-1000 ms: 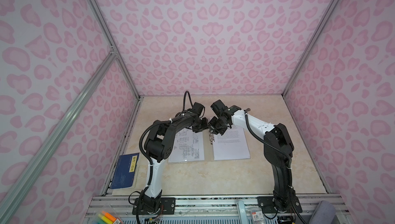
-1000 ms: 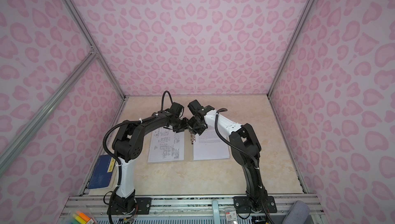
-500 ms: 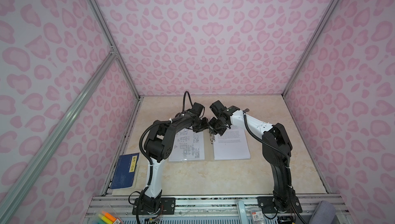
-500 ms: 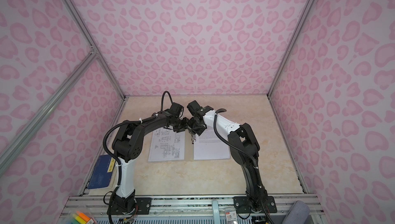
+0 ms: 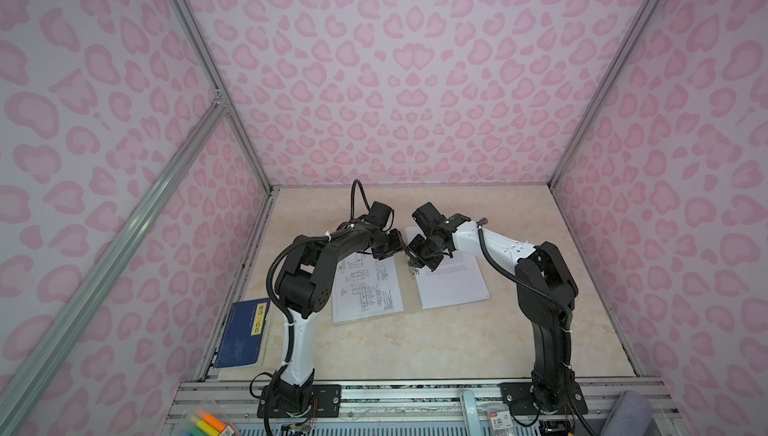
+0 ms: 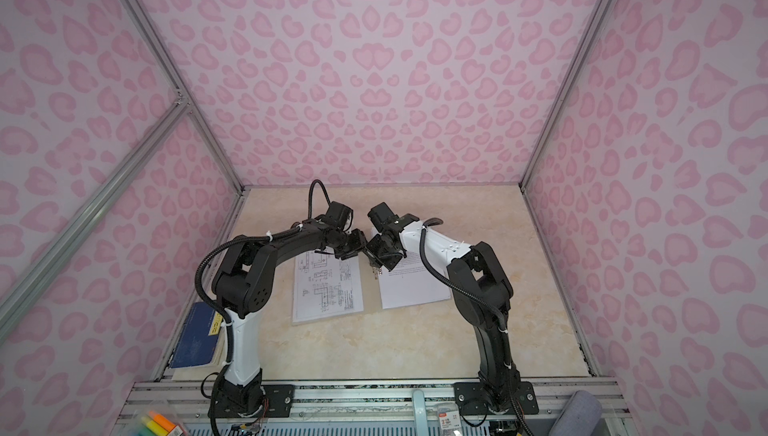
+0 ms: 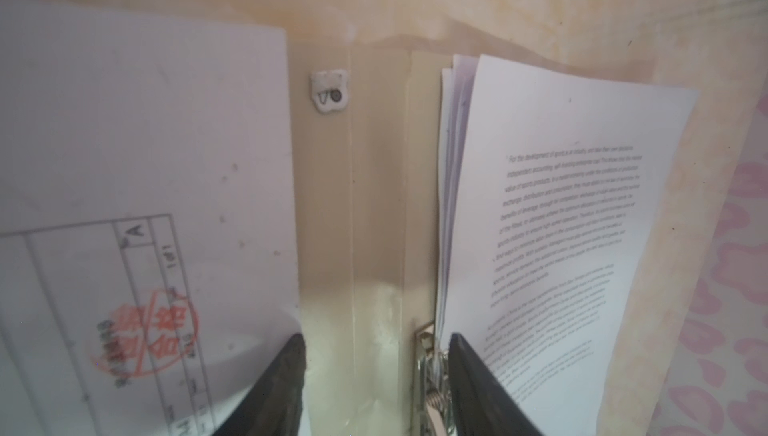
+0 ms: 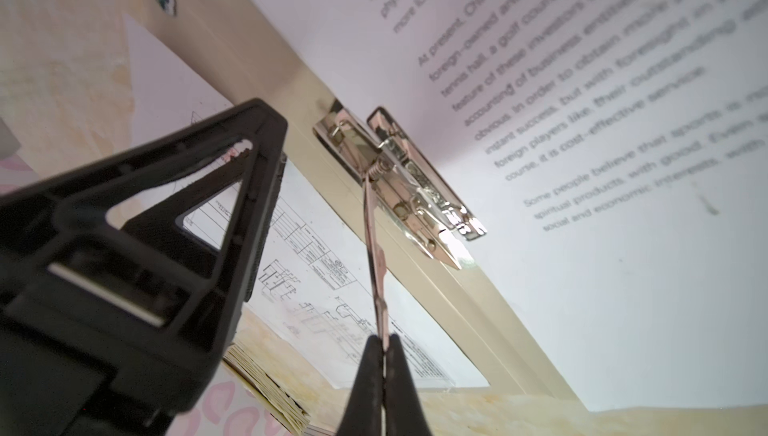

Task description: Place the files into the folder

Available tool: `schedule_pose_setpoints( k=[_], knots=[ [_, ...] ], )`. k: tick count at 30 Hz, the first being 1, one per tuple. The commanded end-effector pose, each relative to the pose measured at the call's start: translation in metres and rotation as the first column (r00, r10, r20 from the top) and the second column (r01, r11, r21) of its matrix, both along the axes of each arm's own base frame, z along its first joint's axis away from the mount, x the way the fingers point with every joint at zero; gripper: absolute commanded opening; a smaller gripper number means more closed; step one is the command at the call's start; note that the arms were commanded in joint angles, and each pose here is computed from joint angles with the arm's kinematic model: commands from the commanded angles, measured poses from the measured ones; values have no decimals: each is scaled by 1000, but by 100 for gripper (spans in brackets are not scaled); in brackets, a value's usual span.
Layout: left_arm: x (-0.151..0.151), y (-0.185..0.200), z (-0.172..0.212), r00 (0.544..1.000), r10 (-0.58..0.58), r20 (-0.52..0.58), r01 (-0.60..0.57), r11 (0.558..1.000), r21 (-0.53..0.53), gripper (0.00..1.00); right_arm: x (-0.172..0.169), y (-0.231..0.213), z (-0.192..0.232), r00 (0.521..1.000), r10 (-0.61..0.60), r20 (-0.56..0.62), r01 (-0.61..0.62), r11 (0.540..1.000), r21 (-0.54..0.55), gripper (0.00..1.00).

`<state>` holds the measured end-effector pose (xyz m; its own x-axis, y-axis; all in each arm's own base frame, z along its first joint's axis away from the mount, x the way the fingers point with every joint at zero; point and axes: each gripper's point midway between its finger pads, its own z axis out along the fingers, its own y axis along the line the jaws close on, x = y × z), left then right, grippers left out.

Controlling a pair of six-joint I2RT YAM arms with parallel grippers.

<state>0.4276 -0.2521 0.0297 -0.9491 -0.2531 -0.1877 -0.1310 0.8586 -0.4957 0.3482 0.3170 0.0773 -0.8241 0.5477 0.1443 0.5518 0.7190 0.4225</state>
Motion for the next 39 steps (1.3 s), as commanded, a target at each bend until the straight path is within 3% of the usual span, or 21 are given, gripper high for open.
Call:
schedule_pose_setpoints(
  k=[1,19,39],
  knots=[
    [-15,34,-19,993,94,-74,-85,989,120,57,-7,-8,-6,1000,13,14,-13,1000,-17,0],
    [-25,45,-42,987,101,-127,-82,985,153,57,-30,-48,-69,999,-32,-43,28,995,-93,0],
    [-26,55,-58,980,116,-162,-85,979,187,57,-31,-84,-95,993,-90,-74,71,973,-219,0]
  ],
)
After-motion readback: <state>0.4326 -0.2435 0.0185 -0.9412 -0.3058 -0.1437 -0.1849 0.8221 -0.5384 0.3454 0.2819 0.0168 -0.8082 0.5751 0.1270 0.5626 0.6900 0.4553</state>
